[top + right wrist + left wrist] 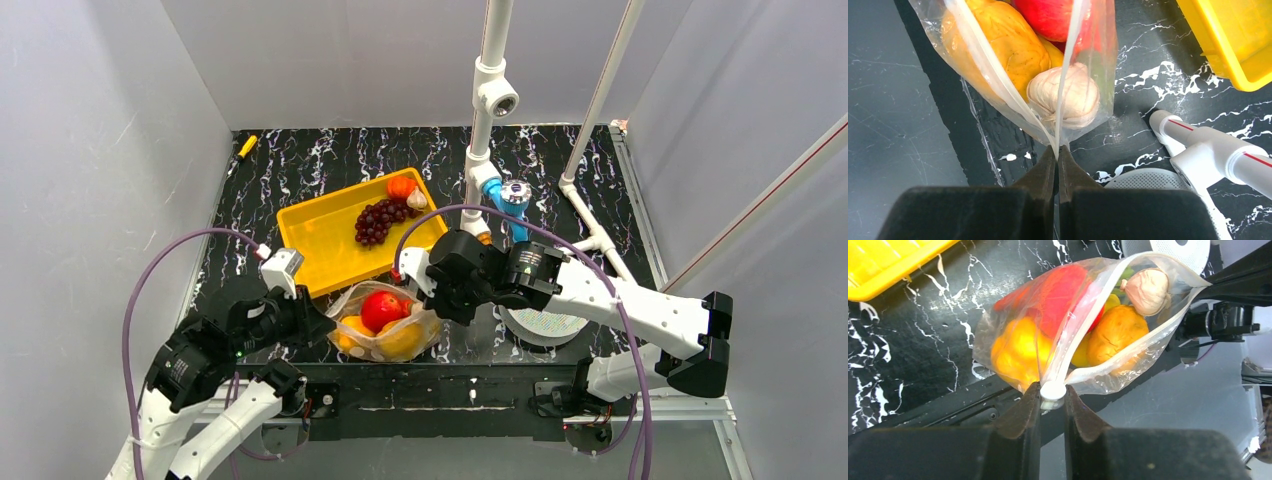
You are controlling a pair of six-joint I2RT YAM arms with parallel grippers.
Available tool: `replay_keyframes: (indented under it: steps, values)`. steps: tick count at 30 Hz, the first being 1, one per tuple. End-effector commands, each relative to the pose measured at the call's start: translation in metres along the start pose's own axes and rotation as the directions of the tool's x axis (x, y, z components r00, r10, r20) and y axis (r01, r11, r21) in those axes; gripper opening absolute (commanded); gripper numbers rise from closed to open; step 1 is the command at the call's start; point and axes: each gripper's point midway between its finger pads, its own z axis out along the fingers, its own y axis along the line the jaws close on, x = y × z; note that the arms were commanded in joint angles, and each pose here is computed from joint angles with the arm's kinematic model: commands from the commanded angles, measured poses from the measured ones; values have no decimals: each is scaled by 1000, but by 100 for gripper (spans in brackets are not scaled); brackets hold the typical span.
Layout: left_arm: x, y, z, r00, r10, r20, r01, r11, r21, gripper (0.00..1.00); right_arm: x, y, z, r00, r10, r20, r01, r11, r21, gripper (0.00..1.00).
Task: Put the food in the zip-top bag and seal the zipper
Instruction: Adjust the zipper food storage bag at the center of the board.
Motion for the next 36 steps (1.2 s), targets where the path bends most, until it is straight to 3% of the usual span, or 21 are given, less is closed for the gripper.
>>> replay_keyframes:
  steps: [1,4,9,13,19,25,29,35,36]
  values:
    - [-12,19,-16,996,48,73,-39,993,-112,0,-14,-17,-23,998,15,65,-20,996,82,1]
    - [-13,35,-33,981,43,188,-12,986,-164,0,-4,-25,-29,998,26,53,-33,991,129,1]
    - [-13,31,-50,934,-6,357,28,998,-57,0,11,-33,-30,998,46,30,-51,985,164,1]
    - [-11,19,-38,935,-44,351,38,999,25,0,5,-27,-25,999,39,28,-43,992,119,1]
    - [-19,3,-42,923,-6,386,-33,995,95,0,16,-38,-20,998,39,-45,-31,983,179,2]
    - [-25,-28,-22,924,-19,382,-88,962,259,0,-23,-15,-16,1000,-25,-14,26,996,86,22]
    - [-27,-27,-8,932,-18,362,-79,965,251,0,-48,-8,-20,997,-77,3,76,994,77,28]
    - [-30,-29,-16,927,8,375,-107,964,243,0,-41,-5,-19,992,-125,-11,125,991,55,73]
    - [-29,-28,-19,927,13,374,-109,965,237,0,-38,-5,-18,991,-130,-14,131,990,51,76]
